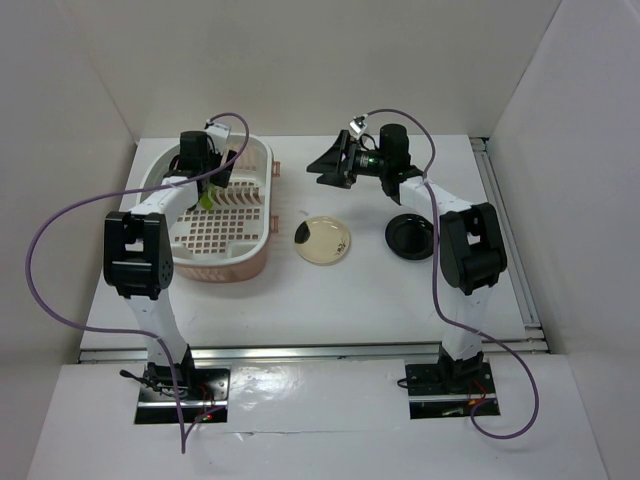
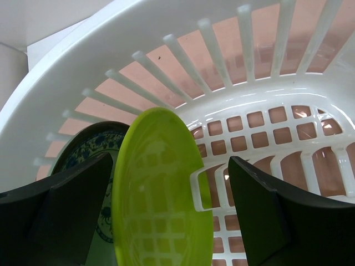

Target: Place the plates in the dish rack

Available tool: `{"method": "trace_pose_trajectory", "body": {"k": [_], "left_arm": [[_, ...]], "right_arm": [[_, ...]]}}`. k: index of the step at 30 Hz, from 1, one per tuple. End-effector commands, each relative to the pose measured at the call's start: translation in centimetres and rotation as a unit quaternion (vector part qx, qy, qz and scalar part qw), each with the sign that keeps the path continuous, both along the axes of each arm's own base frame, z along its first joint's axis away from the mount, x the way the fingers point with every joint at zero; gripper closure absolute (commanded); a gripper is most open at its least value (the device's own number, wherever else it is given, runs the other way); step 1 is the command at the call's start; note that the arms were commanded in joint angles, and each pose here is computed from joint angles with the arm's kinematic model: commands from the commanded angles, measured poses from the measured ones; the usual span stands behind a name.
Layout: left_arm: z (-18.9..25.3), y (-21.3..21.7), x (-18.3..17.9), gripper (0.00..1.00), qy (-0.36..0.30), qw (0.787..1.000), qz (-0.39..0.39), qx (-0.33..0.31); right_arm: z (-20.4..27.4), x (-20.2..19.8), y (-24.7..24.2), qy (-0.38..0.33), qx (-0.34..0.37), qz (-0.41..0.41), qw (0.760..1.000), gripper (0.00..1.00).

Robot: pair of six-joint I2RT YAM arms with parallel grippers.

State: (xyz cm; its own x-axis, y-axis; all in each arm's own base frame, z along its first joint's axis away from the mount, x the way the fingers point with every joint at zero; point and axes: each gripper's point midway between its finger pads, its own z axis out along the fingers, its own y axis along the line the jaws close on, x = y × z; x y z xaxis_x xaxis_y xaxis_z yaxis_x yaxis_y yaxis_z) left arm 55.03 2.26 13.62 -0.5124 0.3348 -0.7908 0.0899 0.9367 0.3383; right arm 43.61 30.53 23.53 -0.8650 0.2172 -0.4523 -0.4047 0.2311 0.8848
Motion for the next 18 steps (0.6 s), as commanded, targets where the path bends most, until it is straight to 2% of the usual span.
{"method": "trace_pose_trajectory", "body": {"k": [1,18], "left_arm": [[3.2,0.2,0.1,0.01,-0.038,0.999,0.004,-0.007],[6.2,-0.1,0.0,0.01,-0.055,0.998,0.004,-0.018]], "right_arm": [[0.6,-0.5,1.0,-0.029,0.011,0.02,0.999,0.0],[0.6,-0.8,1.4,-0.029,0.012,0.025,0.999,0.0]]}}
